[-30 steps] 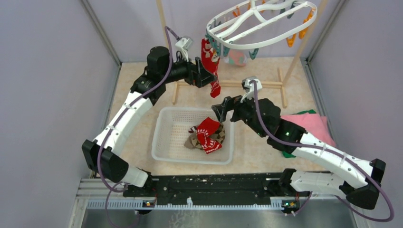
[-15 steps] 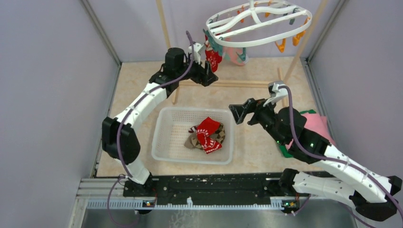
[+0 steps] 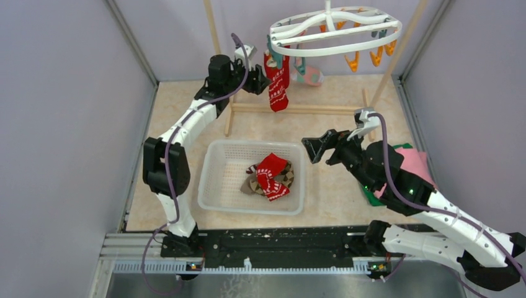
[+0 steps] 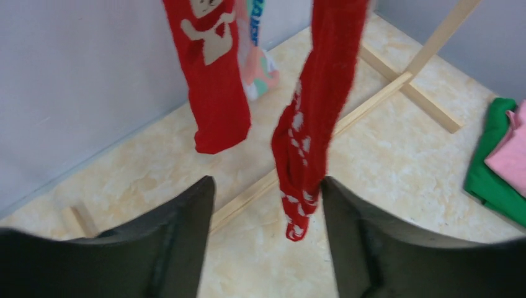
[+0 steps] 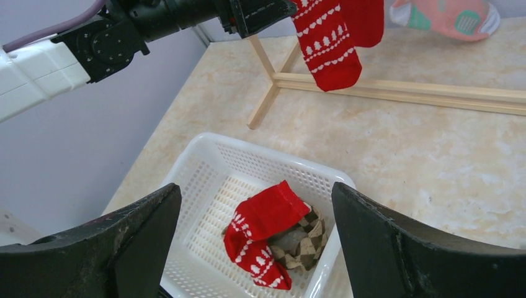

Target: Remove the socks clipped to the hanger

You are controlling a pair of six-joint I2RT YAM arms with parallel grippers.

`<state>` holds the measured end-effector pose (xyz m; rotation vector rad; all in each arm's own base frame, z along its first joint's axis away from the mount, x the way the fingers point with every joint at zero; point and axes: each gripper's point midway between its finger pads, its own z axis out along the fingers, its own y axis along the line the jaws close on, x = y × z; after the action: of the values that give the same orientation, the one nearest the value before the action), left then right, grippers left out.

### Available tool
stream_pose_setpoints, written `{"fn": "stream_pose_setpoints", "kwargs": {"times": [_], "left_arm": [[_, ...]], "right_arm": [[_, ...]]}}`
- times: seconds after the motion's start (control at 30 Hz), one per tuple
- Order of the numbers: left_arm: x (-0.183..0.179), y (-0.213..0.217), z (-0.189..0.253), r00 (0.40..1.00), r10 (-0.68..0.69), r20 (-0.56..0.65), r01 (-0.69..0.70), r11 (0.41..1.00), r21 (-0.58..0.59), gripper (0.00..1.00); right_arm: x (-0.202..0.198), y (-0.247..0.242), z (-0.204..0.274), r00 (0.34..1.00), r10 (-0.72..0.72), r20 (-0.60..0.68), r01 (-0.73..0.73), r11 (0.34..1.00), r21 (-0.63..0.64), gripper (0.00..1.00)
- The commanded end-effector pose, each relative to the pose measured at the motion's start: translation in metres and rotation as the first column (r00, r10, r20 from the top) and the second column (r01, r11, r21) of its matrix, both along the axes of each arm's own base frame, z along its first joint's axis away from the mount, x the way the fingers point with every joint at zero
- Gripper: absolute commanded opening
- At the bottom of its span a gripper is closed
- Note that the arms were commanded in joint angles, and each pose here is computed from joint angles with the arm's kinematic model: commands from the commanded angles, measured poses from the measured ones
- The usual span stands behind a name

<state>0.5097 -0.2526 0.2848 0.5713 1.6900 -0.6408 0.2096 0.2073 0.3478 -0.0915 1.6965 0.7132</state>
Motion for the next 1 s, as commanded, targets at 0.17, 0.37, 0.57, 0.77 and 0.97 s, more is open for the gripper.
{"fn": "stream_pose_setpoints", "kwargs": {"times": [0.17,0.37,0.57,0.77,0.97], "left_arm": [[0.0,-0.036,0.04,0.966,-0.206,0.156,0.216,0.975,-0.049,0.19],[-0.007,-0.04,0.046,0.963,-0.234,0.135,0.246,0.966,-0.082,0.11],[-0.025,-0.038,0.05,0.962,-0.246,0.12,0.257,0.962,-0.087,0.64],[-0.016,-0.041,0.041,0.974,-0.203,0.096,0.212,0.973,-0.095,0.78],[0.01,-0.038,0.035,0.984,-0.142,0.107,0.151,0.985,-0.082,0.32]], "right_arm": [[0.0,-0.004,0.007,1.0,-0.021,0.008,0.021,0.999,0.035,0.87],[0.001,-0.006,0.005,1.0,-0.03,0.004,0.03,0.999,0.03,0.84],[0.001,-0.006,0.005,1.0,-0.03,0.005,0.03,0.999,0.029,0.84],[0.001,-0.006,0.007,1.0,-0.029,0.008,0.028,0.999,0.035,0.84],[0.0,-0.008,0.011,0.999,-0.032,0.012,0.032,0.999,0.035,0.83]]}}
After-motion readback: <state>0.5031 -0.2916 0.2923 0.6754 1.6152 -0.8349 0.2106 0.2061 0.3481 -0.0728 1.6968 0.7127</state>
